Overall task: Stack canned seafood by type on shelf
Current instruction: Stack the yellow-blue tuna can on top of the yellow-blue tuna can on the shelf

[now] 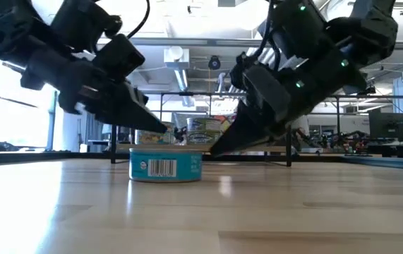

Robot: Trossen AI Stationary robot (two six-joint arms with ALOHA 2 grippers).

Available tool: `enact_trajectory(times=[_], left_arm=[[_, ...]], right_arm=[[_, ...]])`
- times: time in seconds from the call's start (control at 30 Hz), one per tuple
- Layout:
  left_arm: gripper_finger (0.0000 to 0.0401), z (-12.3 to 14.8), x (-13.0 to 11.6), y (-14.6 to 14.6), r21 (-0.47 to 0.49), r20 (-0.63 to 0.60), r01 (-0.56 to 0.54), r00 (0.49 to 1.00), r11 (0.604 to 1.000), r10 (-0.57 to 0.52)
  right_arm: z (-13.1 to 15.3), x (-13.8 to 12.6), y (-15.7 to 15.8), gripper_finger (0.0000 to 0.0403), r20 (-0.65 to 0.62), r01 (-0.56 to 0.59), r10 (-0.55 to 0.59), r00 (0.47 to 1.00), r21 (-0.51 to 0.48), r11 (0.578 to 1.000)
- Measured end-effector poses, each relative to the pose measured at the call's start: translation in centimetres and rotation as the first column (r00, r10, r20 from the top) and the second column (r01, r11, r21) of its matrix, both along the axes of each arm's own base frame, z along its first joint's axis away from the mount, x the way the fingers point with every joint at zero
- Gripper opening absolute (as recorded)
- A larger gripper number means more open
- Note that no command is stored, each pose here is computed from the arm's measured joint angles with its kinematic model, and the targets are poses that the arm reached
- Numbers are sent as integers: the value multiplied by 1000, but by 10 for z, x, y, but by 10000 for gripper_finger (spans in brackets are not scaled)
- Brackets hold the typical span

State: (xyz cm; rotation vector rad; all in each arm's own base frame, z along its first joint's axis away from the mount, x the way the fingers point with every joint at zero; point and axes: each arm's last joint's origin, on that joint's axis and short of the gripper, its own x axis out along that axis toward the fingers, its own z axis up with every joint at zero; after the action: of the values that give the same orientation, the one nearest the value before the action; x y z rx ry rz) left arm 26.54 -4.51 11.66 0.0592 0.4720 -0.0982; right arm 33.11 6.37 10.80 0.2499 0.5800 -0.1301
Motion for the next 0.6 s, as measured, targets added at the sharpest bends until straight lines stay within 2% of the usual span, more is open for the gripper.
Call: enact_trajectory(times=[0.13,0.2,0.23,0.3,0.33,0.4,0.5,0.6], left_arm=[[0,9,1,13,78,38,-102,994,992,99],[0,17,-1,15,80,53,-93,995,992,89],[0,22,-2,14,60,57,-47,997,997,43],[0,29,-8,7,-18,31,122,992,992,-121],[0,30,-11,3,-74,13,206,979,976,-206],[0,27,-17,-3,-169,-50,287,953,943,-299],[0,17,-21,-10,-204,-143,263,945,943,-294],[0,3,-20,-13,-183,-201,229,943,956,-265]], right_arm=[[4,3,13,0,23,-59,59,998,12,998],[6,2,20,0,33,-117,116,993,16,993],[7,2,23,0,48,-146,146,988,9,989],[9,3,28,0,72,-184,184,980,-13,983],[9,3,29,0,74,-178,178,981,-17,984],[7,3,24,0,66,-121,123,990,-26,992],[1,7,9,0,63,12,-10,998,-33,999],[-8,12,-5,0,66,57,-57,996,9,998]])
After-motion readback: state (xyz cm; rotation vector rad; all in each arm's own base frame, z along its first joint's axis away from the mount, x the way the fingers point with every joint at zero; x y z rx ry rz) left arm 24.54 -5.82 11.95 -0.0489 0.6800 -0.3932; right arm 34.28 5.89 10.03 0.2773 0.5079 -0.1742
